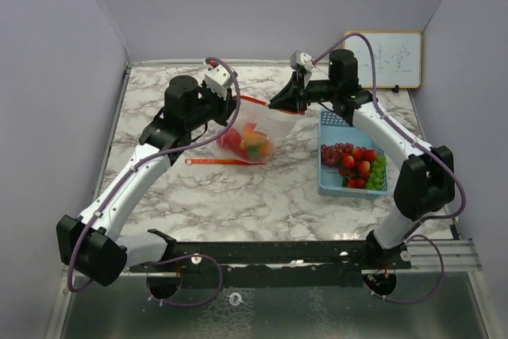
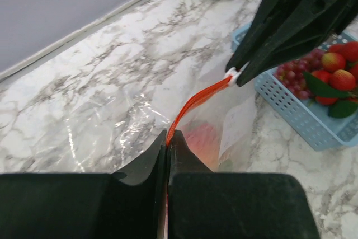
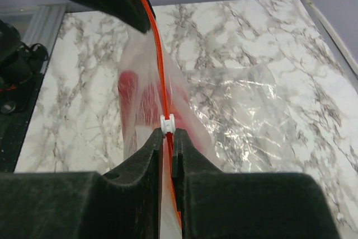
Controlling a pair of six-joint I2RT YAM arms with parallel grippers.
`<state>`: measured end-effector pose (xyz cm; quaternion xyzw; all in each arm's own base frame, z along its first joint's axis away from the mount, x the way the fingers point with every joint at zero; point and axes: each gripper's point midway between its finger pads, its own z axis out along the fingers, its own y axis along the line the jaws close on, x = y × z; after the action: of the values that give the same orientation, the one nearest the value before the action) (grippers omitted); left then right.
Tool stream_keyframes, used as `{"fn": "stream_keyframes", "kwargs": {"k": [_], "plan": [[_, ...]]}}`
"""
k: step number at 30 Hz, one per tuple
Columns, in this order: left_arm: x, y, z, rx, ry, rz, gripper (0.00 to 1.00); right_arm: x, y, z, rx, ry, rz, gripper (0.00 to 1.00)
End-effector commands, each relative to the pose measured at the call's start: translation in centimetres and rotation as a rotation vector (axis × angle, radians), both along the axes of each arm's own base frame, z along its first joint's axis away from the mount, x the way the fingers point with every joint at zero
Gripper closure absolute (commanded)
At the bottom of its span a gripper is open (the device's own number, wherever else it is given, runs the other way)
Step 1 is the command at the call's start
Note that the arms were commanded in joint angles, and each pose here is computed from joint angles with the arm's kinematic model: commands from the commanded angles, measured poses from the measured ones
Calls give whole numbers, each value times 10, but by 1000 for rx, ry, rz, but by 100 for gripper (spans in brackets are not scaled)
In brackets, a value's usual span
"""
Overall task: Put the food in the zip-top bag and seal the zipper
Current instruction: Zip the zipper food storage bag at the center of the board, then place the zipper food storage bag at the center of the board.
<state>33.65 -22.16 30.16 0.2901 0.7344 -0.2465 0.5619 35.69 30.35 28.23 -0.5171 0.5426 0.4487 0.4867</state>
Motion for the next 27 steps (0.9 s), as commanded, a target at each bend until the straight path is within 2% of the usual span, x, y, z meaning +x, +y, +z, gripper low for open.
{"fn": "stream_keyframes", "kwargs": {"k": [1, 3, 11, 16, 17, 19, 21, 24, 27], "plan": [[29, 63, 56, -13, -168, 351, 100, 30, -37, -13, -59, -15, -187, 95], [33, 76, 68, -24, -200, 419, 100, 37, -47, -16, -68, -13, -234, 95], [35, 97, 100, -51, -266, 527, 100, 64, -79, -32, -120, -8, -436, 97], [36, 101, 102, -44, -282, 544, 100, 75, -80, -20, -99, 11, -479, 93], [37, 103, 101, -43, -283, 553, 100, 80, -80, -17, -96, 27, -498, 86], [38, 109, 99, -44, -281, 591, 100, 85, -78, -7, -77, 67, -513, 62], [40, 123, 96, -52, -276, 678, 100, 89, -75, 9, -41, 101, -524, 51], [42, 153, 91, -48, -264, 846, 100, 92, -69, 21, -12, 149, -540, 45], [42, 181, 91, -40, -256, 991, 100, 90, -48, 15, -56, 163, -538, 39]]}}
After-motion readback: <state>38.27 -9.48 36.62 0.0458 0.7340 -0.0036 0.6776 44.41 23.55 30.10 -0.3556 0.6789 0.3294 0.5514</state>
